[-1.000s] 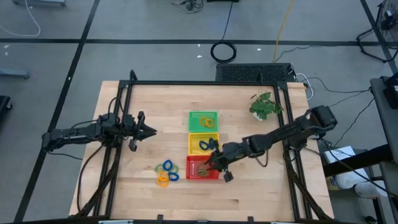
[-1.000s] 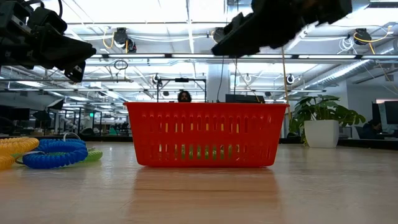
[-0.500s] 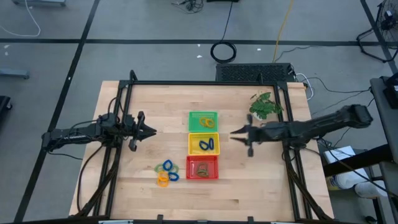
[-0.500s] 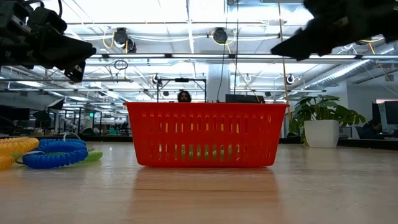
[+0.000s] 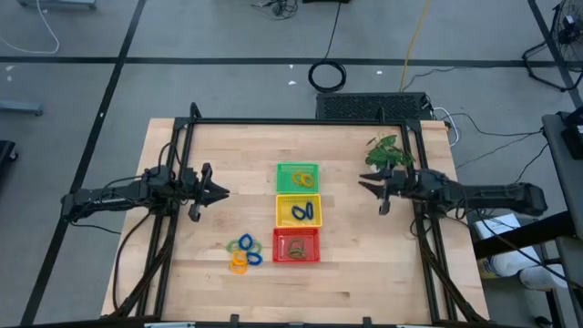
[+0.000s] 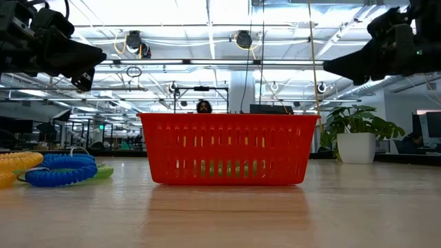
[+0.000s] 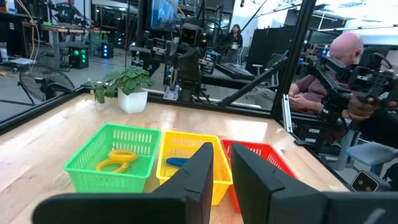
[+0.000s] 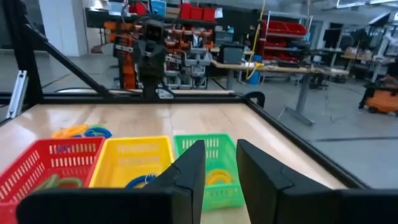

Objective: Sort spring keychains into baskets
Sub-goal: Put the blue spring keychain into the yellow basket

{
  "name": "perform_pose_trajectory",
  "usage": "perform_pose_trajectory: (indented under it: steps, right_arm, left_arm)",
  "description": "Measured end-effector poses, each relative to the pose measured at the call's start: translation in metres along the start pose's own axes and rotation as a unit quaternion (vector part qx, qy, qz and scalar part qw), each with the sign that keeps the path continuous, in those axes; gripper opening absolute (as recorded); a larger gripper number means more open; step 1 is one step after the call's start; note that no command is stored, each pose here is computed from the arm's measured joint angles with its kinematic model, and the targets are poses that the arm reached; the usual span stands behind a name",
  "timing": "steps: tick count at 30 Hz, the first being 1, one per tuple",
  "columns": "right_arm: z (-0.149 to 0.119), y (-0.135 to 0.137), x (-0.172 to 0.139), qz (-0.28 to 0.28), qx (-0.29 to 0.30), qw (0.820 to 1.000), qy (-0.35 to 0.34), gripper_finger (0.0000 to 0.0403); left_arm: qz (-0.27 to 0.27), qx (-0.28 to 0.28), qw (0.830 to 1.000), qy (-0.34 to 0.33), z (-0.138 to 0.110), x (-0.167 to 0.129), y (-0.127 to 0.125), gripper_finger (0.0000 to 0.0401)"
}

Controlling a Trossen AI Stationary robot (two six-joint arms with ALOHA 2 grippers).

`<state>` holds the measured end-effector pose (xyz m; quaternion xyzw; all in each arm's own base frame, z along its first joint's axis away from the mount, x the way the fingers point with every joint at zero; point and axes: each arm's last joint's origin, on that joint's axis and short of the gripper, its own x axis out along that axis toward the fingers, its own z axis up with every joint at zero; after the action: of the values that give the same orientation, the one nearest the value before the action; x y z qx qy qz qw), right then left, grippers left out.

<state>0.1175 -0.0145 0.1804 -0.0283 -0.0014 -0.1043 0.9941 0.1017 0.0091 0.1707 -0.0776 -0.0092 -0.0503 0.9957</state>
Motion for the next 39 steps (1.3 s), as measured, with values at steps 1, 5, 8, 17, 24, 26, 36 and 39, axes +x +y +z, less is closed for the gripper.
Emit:
perform_pose_trajectory:
  steps: [1,5,8,17,24,26,36,39]
  right_arm:
    - [-0.001,-0.001,-0.001,0.001,0.004,1.000,0.003,0.0076]
    - [-0.008,-0.004,-0.004,0.014,0.009,1.000,0.007,0.0073]
    - [-0.008,-0.004,-0.005,0.025,0.007,1.000,0.001,0.0072]
    - [-0.012,-0.004,-0.009,0.031,0.003,0.999,0.014,0.0066]
    - [-0.017,-0.001,-0.011,0.076,0.036,0.995,0.044,0.0045]
    - [-0.018,-0.001,-0.011,0.076,0.040,0.995,0.046,0.0041]
    - [-0.018,-0.001,-0.011,0.076,0.037,0.995,0.045,0.0040]
    - [-0.018,-0.001,-0.011,0.076,0.037,0.995,0.045,0.0040]
  left_arm:
    - [0.000,0.000,1.000,0.000,0.000,0.000,0.000,0.0060]
    - [0.000,0.000,1.000,-0.001,0.000,0.000,0.000,0.0060]
    - [0.000,0.000,1.000,0.000,0.000,0.000,0.000,0.0060]
    - [0.000,0.000,1.000,-0.001,0.000,0.000,0.000,0.0061]
    - [0.000,0.000,1.000,-0.001,0.000,0.000,0.000,0.0061]
    - [0.000,0.000,1.000,0.000,0.000,0.000,0.000,0.0060]
    - [0.000,0.000,1.000,-0.001,0.000,0.000,0.000,0.0060]
    - [0.000,-0.002,1.000,-0.001,0.000,0.000,0.000,0.0061]
